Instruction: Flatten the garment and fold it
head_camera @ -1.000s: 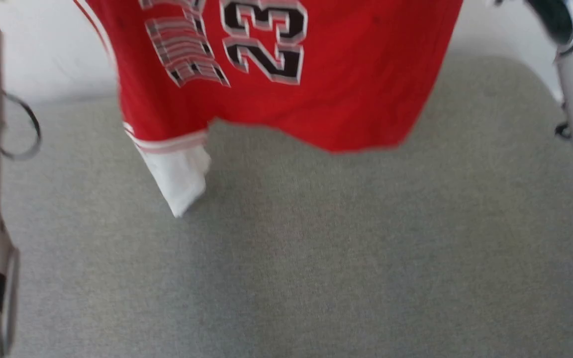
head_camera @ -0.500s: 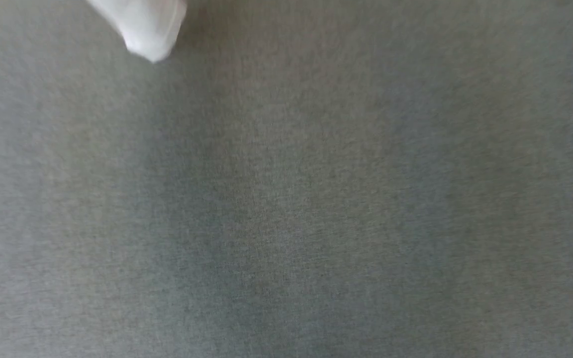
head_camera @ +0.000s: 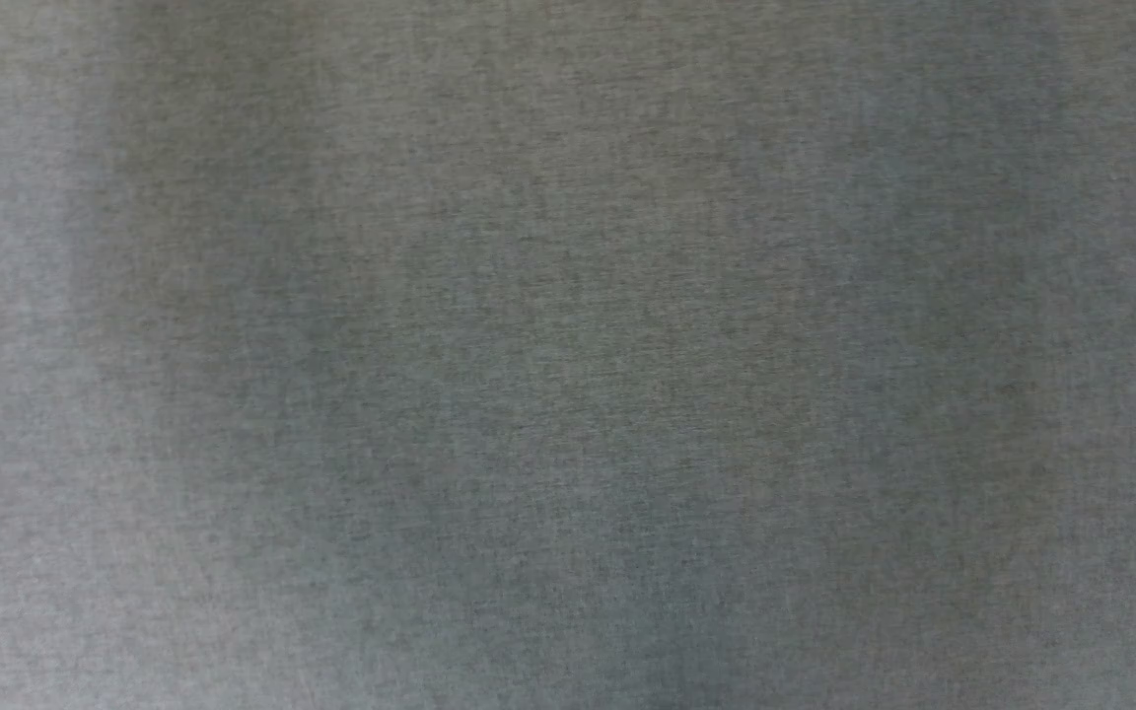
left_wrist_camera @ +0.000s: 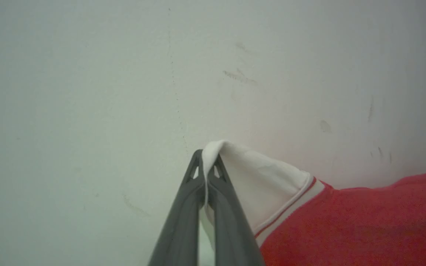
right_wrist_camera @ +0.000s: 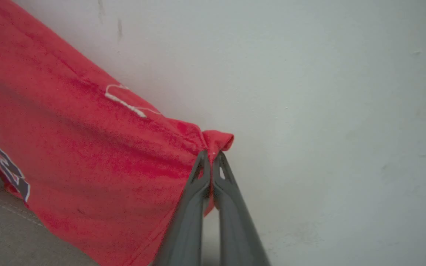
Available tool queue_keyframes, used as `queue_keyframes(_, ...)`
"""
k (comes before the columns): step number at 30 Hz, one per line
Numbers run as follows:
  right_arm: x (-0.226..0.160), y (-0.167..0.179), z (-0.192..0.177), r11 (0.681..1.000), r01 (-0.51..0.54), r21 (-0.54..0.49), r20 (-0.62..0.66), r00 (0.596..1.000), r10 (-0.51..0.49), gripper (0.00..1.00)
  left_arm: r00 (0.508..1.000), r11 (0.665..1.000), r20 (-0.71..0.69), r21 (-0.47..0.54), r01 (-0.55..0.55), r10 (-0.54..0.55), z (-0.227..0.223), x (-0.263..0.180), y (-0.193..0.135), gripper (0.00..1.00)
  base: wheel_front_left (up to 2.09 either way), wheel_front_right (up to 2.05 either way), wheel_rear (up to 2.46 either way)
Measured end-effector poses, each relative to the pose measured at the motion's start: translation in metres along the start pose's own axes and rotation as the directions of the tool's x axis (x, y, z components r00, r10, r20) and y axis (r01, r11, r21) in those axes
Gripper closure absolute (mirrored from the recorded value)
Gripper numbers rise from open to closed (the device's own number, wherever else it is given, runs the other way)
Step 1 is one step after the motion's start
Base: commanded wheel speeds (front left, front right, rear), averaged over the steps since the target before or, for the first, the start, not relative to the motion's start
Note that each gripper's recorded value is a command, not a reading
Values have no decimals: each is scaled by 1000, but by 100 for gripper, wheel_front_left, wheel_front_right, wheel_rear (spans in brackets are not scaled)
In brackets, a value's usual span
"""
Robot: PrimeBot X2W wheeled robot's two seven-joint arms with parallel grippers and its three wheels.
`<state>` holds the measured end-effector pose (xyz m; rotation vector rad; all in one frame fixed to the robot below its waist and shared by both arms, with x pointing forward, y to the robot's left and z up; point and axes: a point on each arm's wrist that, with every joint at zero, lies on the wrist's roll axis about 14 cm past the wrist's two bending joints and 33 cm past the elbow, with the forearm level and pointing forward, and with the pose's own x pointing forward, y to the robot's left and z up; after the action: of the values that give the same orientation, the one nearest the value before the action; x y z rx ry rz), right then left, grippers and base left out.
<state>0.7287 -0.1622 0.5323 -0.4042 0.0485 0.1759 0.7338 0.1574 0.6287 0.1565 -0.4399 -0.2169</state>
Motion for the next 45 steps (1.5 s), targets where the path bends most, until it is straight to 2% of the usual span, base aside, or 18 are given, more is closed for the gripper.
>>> queue_keyframes(4, -8, 15, -15, 999, -46, 10, -4, 999, 47, 100, 997, 998, -56, 16, 54, -53, -19, -25, -6, 100, 0, 0, 0)
queue_keyframes(12, -53, 9, -18, 995, -81, 54, -6, 997, 81, 100, 984, 992, -131, -32, 119, -122, -6, -82, -14, 100, 0, 0, 0)
queue_keyframes(18, -104, 5, -23, 987, -97, 127, -19, 995, 100, 100, 971, 988, -189, -76, 134, -146, 8, -140, -25, 100, 0, 0, 0)
queue_keyframes(29, -210, 18, -40, 966, -74, 248, -90, 991, 99, 100, 931, 987, -329, -82, 142, -161, 31, -246, -48, 100, 0, 0, 0)
queue_keyframes(34, -248, 24, -47, 958, -57, 281, -141, 985, 100, 100, 871, 984, -460, -119, 131, -171, 24, -298, -60, 100, 0, 0, 0)
queue_keyframes(39, -282, 28, -59, 954, -46, 295, -218, 969, 114, 100, 769, 976, -603, -153, 152, -214, 13, -351, -72, 100, 0, 0, 0)
queue_keyframes(42, -303, 41, -73, 946, -72, 317, -293, 941, 170, 100, 706, 972, -669, -184, 146, -233, 11, -377, -78, 100, 0, 0, 0)
queue_keyframes(45, -328, 55, -89, 937, -108, 332, -376, 896, 236, 100, 634, 963, -726, -235, 133, -265, 9, -403, -86, 100, 0, 0, 0)
